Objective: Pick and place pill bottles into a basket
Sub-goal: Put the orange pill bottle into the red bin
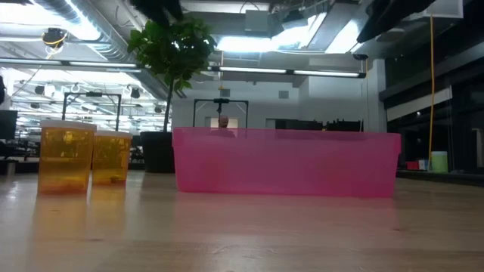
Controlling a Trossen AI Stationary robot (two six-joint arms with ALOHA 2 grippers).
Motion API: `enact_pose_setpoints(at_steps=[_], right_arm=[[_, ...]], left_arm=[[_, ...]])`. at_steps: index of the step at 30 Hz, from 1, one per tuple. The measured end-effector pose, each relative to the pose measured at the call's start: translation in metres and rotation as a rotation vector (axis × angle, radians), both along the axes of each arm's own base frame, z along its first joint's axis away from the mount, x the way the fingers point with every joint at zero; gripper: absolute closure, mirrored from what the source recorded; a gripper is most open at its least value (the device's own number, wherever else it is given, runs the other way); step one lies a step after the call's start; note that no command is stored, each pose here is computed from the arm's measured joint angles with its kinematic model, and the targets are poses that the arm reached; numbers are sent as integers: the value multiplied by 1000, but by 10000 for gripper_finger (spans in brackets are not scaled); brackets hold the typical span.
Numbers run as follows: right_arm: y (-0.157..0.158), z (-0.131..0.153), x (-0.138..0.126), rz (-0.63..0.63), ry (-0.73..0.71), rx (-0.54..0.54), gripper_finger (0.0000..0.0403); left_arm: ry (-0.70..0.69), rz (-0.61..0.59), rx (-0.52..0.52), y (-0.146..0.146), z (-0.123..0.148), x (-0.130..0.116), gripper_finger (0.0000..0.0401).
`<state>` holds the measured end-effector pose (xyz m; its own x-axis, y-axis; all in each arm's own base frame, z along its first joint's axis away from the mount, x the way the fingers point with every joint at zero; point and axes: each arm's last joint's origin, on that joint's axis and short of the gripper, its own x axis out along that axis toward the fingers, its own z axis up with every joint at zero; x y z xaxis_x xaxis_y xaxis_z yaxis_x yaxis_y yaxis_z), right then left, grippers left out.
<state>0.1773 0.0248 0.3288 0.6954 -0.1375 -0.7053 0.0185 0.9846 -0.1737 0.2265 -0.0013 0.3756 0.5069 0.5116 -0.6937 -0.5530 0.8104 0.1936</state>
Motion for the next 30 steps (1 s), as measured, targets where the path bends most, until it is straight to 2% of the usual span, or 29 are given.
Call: enact_pose_setpoints(at_steps=[8, 15, 19, 24, 30], right_arm=[[-6, 3, 1, -68, -24, -225, 80], [-10, 11, 8, -115, -122, -243, 80], [-10, 14, 11, -122, -161, -234, 80], [-10, 14, 11, -122, -166, -233, 80], [-10, 14, 11, -124, -167, -229, 80]], left_arm=[[95, -58, -44, -44, -61, -17, 10], [168, -86, -169, -61, -116, -24, 5], [146, -168, -265, -69, -128, -20, 3], [131, -280, -410, -70, -127, -12, 3], [171, -276, -383, -57, -131, -11, 3]])
